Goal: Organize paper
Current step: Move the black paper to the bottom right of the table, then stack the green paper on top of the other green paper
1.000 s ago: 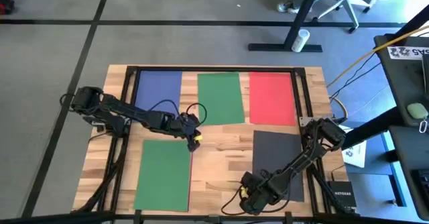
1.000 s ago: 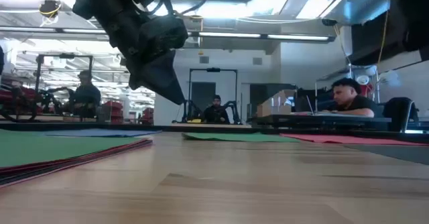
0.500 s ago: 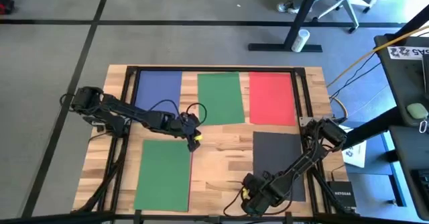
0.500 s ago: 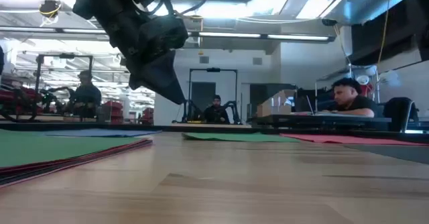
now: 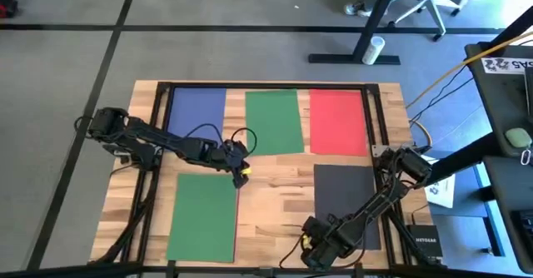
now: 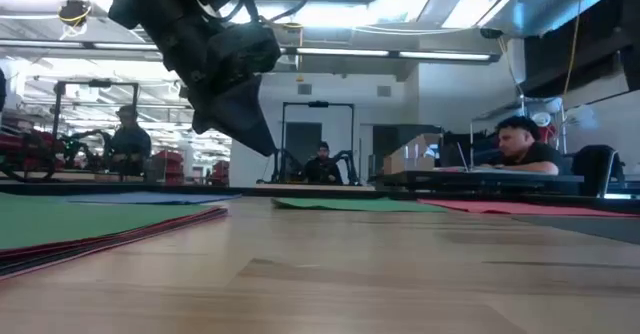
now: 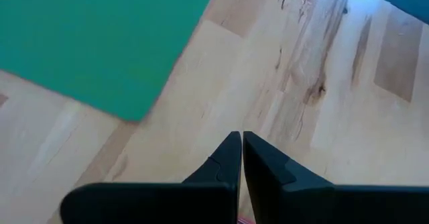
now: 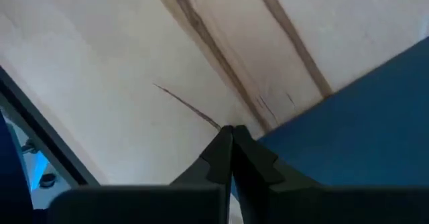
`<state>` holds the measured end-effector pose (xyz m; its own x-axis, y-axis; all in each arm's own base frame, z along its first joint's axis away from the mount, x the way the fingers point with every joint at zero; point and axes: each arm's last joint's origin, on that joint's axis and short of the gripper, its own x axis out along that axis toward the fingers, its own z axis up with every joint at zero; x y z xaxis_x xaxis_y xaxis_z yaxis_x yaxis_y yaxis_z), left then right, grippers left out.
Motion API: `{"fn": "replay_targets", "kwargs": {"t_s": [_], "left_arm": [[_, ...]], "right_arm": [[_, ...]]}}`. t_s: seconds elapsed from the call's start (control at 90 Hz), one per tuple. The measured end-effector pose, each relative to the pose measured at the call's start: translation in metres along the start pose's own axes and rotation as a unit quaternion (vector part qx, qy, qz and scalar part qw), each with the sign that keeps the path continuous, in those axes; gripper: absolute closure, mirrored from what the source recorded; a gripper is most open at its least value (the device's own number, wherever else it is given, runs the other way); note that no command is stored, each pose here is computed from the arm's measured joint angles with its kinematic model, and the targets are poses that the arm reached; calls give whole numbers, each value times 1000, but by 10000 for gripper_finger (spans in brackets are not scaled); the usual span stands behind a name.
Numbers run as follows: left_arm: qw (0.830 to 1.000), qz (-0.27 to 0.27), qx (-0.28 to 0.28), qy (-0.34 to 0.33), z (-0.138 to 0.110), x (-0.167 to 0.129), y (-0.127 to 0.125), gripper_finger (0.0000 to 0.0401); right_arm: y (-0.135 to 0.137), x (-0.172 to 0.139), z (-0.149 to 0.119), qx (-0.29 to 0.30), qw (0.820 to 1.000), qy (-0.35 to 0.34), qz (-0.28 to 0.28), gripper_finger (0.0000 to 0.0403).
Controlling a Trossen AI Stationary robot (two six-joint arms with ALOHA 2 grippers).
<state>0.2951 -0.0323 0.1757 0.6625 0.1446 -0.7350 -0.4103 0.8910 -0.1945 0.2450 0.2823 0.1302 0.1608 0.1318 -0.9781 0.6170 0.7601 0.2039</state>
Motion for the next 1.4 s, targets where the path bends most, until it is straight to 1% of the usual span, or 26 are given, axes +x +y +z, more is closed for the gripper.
{"fn": "replay_targets", "kwargs": {"t_s": [0.156, 0.478, 0.744, 0.878, 1.044, 1.111, 1.244, 1.4], "left_arm": [[1000, 0, 0, 0, 0, 0, 0, 401], [1000, 0, 0, 0, 0, 0, 0, 401], [1000, 0, 5, 0, 0, 0, 0, 401], [1000, -5, 21, 3, -1, 0, -2, 401], [997, -39, 61, 34, -5, -1, -4, 401], [993, -50, 87, 60, -9, -1, -3, 401], [979, -75, 131, 135, -20, -3, 0, 401], [960, -69, 168, 212, -33, -8, 8, 401]], "right_arm": [[0, 0, -5, 6, 1000, -3, 2, 403], [1, 0, -5, 7, 1000, -7, 4, 403], [2, -9, -3, 4, 999, -46, 19, 403], [4, -14, 4, 1, 997, -66, 33, 403], [4, -14, 28, -11, 992, -122, 30, 401], [3, -14, 40, -29, 989, -144, 21, 395], [-2, -15, 67, -81, 984, -156, 2, 368], [-9, -15, 97, -136, 977, -164, -20, 333]]}}
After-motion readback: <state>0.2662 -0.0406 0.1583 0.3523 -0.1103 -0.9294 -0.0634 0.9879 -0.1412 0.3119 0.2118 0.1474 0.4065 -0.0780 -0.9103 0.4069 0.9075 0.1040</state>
